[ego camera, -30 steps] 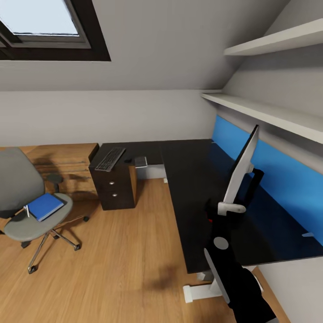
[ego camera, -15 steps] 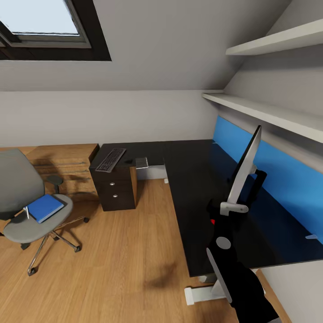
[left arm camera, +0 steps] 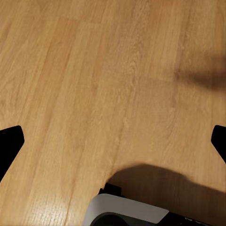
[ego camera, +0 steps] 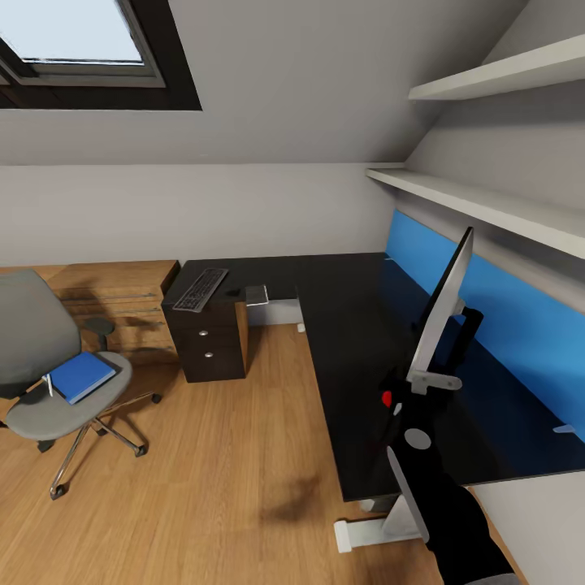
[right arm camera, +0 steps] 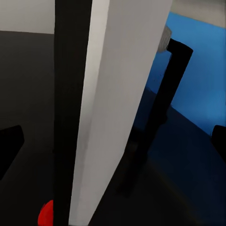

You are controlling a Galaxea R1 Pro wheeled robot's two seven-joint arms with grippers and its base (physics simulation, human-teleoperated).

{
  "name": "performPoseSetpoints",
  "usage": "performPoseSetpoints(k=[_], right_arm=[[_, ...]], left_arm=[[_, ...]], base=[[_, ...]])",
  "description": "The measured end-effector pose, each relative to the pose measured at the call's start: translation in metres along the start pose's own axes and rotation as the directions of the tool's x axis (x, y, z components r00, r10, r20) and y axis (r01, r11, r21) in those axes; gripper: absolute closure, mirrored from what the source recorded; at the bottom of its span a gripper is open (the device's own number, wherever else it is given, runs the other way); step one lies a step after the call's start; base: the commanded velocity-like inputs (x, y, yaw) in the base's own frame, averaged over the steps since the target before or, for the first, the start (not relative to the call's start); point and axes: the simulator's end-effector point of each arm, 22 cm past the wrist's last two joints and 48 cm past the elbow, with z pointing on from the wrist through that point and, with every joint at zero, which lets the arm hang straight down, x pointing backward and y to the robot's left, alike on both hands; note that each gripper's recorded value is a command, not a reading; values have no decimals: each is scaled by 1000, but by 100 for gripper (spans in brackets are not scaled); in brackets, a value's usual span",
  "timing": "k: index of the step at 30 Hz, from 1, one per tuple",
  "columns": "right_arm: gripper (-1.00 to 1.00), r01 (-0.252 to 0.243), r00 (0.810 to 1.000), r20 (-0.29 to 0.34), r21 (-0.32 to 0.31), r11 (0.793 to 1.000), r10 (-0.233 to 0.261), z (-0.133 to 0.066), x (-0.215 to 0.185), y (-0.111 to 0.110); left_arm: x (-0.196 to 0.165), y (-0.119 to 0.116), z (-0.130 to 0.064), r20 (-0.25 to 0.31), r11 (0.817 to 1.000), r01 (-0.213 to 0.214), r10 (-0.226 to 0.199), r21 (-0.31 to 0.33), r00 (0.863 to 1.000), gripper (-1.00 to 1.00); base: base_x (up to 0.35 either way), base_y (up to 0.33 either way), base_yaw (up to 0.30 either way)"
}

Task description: In the bedroom, organize the workspace by keeping the computer under the desk, ensuring the monitor is on the desk, placing the keyboard on the desk next to the monitor, placing the mouse on the desk next to the keyboard, moving the folder from the swivel chair onto the desk next to the mouse, stacking the notebook on top of the folder with the pen on top of the notebook, and positioning the swivel chair next to the desk.

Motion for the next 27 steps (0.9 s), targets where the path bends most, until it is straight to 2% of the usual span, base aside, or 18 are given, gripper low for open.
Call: performPoseSetpoints(k=[11, 27], right_arm=[[-100, 35, 999, -31, 5, 999, -35, 14, 15, -2], [-100, 28, 999, -15, 8, 1000, -28, 16, 9, -2]], left_arm=[[0, 0, 0, 0, 1000, 2, -2, -1, 1000, -100], [0, -1, 0, -1, 1000, 2, -2, -1, 1000, -100]], base=[[0, 0, 0], [0, 0, 0]])
